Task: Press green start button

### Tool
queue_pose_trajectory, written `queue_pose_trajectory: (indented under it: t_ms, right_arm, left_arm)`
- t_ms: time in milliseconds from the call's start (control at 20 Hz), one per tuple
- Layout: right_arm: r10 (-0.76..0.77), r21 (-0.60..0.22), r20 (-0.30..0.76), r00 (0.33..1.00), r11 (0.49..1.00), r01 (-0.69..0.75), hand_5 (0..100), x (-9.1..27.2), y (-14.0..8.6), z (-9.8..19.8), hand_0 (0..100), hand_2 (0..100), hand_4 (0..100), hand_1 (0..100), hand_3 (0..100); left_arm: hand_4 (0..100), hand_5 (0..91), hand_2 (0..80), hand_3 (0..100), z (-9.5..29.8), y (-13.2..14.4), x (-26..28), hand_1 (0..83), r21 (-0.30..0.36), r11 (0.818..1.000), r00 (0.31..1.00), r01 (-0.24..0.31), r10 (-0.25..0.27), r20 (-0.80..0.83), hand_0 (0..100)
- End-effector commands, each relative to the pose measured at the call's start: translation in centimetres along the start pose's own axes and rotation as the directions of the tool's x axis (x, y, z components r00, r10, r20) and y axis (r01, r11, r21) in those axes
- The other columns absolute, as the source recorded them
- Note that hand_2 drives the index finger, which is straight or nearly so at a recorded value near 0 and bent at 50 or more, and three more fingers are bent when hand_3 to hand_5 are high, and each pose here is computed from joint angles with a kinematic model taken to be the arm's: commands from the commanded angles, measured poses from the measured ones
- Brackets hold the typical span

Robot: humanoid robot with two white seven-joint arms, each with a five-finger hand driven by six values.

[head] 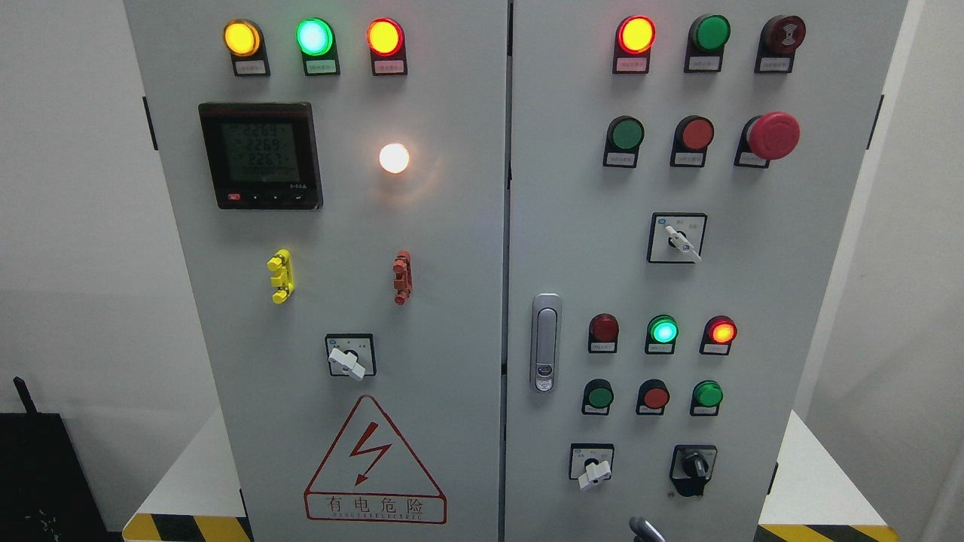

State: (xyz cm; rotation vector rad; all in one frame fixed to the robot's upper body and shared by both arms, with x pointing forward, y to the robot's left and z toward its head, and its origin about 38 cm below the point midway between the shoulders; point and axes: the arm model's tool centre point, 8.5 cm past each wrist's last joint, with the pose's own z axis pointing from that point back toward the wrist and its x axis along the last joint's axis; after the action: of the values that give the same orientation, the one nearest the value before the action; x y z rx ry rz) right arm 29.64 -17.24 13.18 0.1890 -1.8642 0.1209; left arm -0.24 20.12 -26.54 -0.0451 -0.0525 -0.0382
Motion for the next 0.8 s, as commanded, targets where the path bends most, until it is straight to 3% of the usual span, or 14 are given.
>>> queue_pose_trajectory:
  t_ms: [0,400,500,750]
  right_arm:
    - [-0.020,-0.012,0.013,1.000,1.000,0.021,0,0.2,-0.1,0.0,0,0,0,12,0]
    - [0.087,-0.015,0.056,0.995,0.996,-0.086,0,1.0,-0.4,-0.5,4,0,0,28,0]
    - [0.125,-0.014,0.074,0.989,0.992,-0.124,0,1.5,-0.4,-1.1,7,0,0,30,7]
    - [0.255,-0.035,0.111,0.960,0.967,-0.253,0,2.5,-0.6,-2.2,10,0,17,32,23]
  left_arm:
    - [0,0.0,0.0,0,0.0,0.0,0.0,55.6,0.000,1.000,1.000,0.000,0.000,0.001,12]
    - [0,0.0,0.0,0,0.0,0.0,0.0,55.6,0.000,1.000,1.000,0.000,0.000,0.001,12]
    - [0,0.0,0.0,0,0.0,0.0,0.0,55.6,0.000,1.000,1.000,0.000,0.000,0.001,12]
    - [0,0.0,0.0,0,0.0,0.0,0.0,55.6,0.000,1.000,1.000,0.000,0.000,0.001,12]
